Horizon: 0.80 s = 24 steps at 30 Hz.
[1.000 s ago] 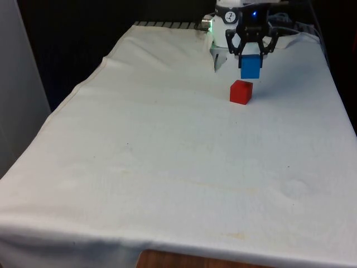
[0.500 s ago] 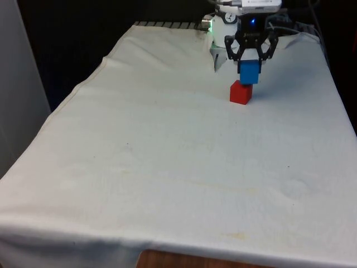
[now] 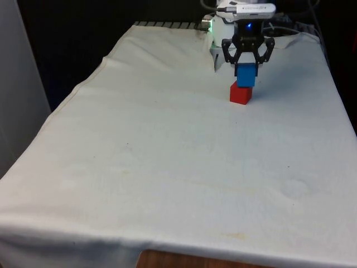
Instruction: Stack the two cubes.
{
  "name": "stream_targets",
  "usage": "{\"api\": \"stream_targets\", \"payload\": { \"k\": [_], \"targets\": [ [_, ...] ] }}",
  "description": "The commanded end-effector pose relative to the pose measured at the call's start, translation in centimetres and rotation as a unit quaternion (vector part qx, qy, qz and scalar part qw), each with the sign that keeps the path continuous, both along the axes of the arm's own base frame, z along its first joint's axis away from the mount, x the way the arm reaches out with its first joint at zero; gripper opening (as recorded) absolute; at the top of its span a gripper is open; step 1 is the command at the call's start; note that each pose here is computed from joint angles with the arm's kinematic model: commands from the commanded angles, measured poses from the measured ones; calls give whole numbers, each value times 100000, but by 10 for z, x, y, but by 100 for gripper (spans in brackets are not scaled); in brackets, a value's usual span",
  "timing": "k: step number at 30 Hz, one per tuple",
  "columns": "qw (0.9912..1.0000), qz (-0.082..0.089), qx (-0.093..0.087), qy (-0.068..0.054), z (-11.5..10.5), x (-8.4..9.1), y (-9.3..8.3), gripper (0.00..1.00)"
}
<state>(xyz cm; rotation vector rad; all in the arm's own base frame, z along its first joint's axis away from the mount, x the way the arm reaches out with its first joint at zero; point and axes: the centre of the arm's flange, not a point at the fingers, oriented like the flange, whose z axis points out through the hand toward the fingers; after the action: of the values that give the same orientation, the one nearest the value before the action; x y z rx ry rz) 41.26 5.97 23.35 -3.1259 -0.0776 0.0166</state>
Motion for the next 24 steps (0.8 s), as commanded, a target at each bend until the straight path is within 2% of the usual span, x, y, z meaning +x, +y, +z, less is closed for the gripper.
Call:
{"api": "stream_targets", "payload": {
  "k": [1,2,3,11,12,13,20,24],
  "targets": [
    [99998,-75,-467,-363,-1,1,-2,0],
    [100000,-50,-5,50,0,0,0,0],
    [99998,-175,-469,-362,-1,1,-3,0],
    [99999,-122,-498,-113,-1,1,-1,0],
    [100000,-51,-6,100,-1,0,0,0],
    [99999,-122,-490,-163,-1,2,-1,0],
    [100000,-51,47,-95,-1,5,0,0],
    [99999,-43,-319,-42,-4,7,-1,0]
  ]
}}
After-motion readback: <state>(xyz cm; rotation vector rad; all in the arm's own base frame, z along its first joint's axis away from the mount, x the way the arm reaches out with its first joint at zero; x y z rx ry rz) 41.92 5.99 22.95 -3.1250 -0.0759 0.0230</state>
